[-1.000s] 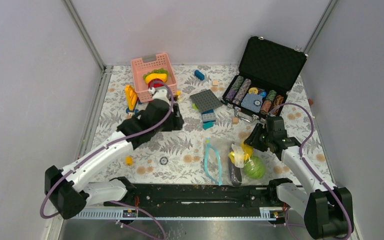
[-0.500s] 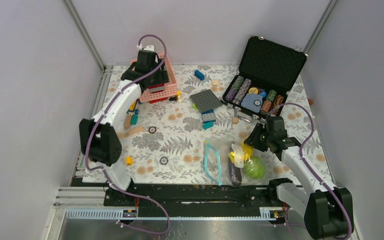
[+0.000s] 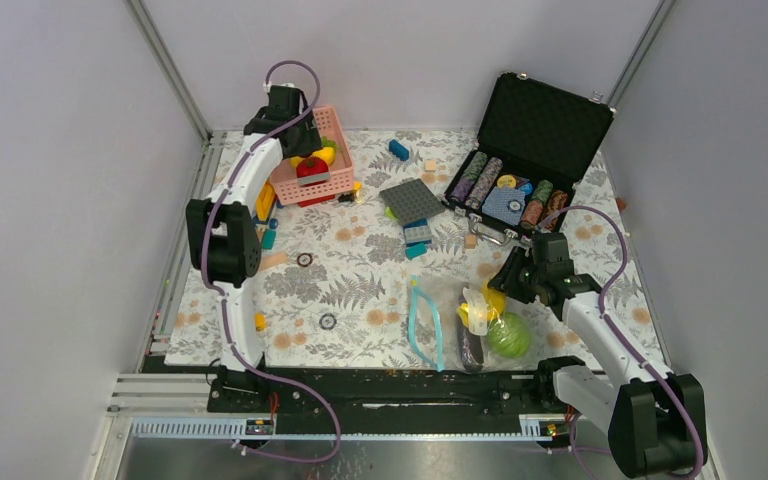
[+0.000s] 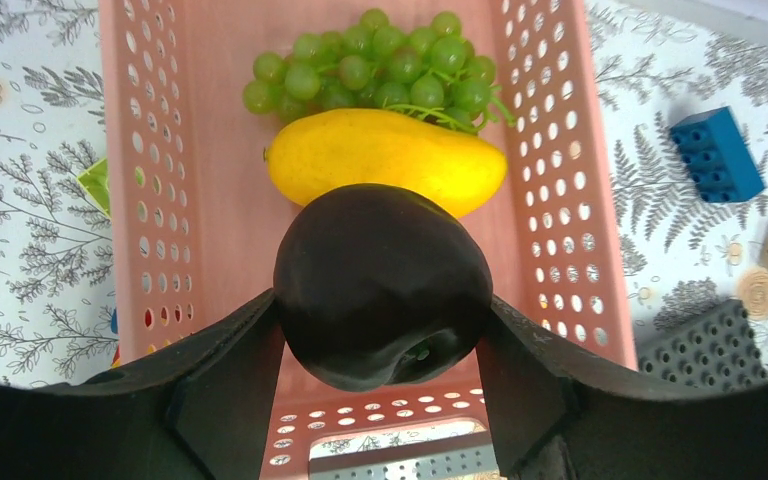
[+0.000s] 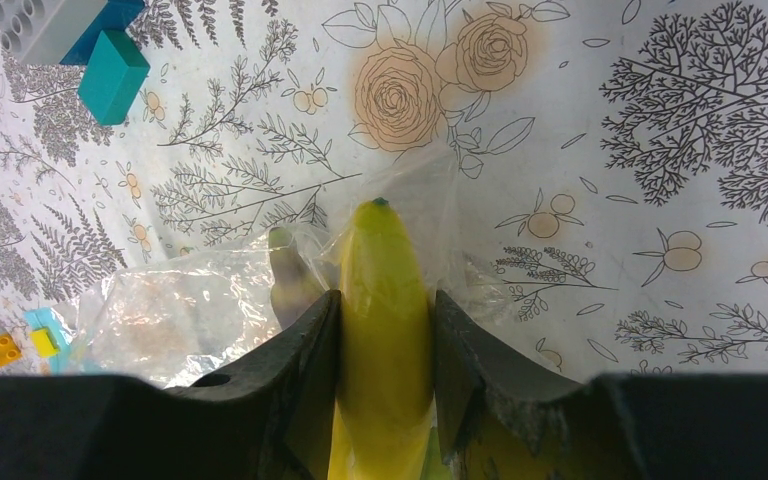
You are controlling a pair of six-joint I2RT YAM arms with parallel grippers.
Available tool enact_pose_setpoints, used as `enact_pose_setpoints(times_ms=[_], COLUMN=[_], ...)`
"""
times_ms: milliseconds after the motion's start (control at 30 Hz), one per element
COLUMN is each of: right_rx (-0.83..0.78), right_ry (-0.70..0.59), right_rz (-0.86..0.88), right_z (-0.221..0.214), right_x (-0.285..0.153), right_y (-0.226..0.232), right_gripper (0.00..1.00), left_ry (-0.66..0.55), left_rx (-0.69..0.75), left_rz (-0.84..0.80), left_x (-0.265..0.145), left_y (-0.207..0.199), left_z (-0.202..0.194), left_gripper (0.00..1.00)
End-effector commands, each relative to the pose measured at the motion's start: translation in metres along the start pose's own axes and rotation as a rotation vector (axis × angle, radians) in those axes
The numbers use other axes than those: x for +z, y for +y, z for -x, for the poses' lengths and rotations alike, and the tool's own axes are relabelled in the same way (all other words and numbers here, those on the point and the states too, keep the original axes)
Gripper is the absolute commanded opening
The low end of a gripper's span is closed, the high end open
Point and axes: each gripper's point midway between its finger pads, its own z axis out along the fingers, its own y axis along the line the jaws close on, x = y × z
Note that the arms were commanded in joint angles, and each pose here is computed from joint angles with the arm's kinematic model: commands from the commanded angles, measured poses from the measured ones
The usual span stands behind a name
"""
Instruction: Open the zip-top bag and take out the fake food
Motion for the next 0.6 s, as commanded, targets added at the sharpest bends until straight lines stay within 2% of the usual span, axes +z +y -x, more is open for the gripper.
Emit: enact_pose_setpoints(times_ms=[0,100,200,300,467,567], right_rx=[-0.023,-0.026,-0.029,-0.026,-0.022,-0.022], right_ry=[0.002,-0.002,-0.005,-0.002,-0.002,-0.007], right_rz=[0.006,0.007,0.007,0.009,0.015,0.024], right_z=[0.0,0.0,0.0,-0.001,-0.001,0.0], right_x=[0.002,0.002,0.002,0.002,0.001,0.0], right_y=[0.001,0.001,0.001,0.001,0.002,0.004], right_gripper=[0.0,0.0,0.0,0.0,0.0,0.0], left_ry=[0.005,0.035,0.055,0.064,0.092,0.128], left_rx=[-0.005,-0.006,-0.002,-0.004,0.015,0.033], left_rz=[0.051,0.064,0.072,0.071,0.048,0.031], left_x=[0.01,0.016,0.02,0.017,0.013,0.01], left_y=[0.013,0.018,0.02,0.021,0.02,0.018], left_z=[-0.003,-0.017,-0.026,-0.029,-0.038,-0.046], left_gripper=[0.61,0.63,0.76,0.83,0.84,0.79])
